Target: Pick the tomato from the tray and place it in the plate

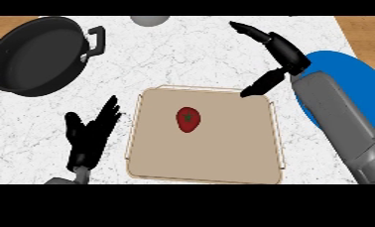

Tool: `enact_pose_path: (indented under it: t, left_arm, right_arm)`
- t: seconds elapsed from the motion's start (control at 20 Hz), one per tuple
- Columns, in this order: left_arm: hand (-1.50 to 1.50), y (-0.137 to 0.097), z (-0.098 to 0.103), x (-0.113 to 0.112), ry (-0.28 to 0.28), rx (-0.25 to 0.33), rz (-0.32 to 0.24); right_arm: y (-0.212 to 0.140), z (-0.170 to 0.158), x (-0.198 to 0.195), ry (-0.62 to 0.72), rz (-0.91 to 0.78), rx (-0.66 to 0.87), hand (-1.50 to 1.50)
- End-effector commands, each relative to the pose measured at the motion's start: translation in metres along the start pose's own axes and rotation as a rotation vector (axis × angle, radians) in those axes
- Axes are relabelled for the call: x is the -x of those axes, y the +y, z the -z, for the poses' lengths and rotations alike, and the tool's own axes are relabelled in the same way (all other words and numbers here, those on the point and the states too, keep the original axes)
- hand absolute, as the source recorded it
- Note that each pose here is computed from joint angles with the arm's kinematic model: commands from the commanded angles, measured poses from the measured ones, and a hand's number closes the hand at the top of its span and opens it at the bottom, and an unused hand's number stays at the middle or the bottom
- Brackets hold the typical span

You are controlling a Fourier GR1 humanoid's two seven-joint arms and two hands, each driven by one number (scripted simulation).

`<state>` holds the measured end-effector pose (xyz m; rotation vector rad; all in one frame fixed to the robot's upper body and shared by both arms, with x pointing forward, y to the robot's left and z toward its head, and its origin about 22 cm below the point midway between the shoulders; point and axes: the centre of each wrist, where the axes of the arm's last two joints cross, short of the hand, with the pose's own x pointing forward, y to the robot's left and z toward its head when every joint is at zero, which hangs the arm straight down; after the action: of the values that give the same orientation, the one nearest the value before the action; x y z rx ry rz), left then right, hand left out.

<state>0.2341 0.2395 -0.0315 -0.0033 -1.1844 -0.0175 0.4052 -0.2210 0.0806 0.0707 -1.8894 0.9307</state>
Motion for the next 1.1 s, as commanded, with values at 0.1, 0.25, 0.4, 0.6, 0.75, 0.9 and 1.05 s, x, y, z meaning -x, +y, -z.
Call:
enact_pose_path:
  t: [0.1,0.25,0.4,0.6,0.75,0.9,1.05]
  left_arm:
    - [0.0,0.012,-0.005,0.016,0.011,-0.018,-0.009]
    - [0.0,0.004,0.004,-0.003,0.006,-0.006,-0.014]
    - [0.0,-0.012,0.003,-0.003,-0.004,-0.011,-0.004]
    - [0.0,0.012,-0.004,0.003,-0.008,-0.033,-0.006]
    - [0.0,0.012,-0.008,0.019,0.006,-0.01,-0.021]
    - [0.0,0.005,0.007,0.003,0.001,0.004,-0.007]
    - [0.0,-0.001,0.006,-0.013,0.006,-0.014,0.0]
  right_arm:
    - [0.023,0.028,-0.036,0.077,-0.169,-0.211,-1.5]
    - [0.037,0.029,-0.038,0.112,-0.234,-0.223,-1.5]
    - [0.078,0.022,-0.068,0.115,-0.219,-0.261,-1.5]
    - [0.101,0.02,-0.065,0.163,-0.273,-0.263,-1.5]
    - [0.115,0.032,-0.07,0.21,-0.315,-0.26,-1.5]
    - [0.122,0.022,-0.068,0.238,-0.296,-0.331,-1.5]
    - [0.133,0.017,-0.049,0.246,-0.281,-0.382,-1.5]
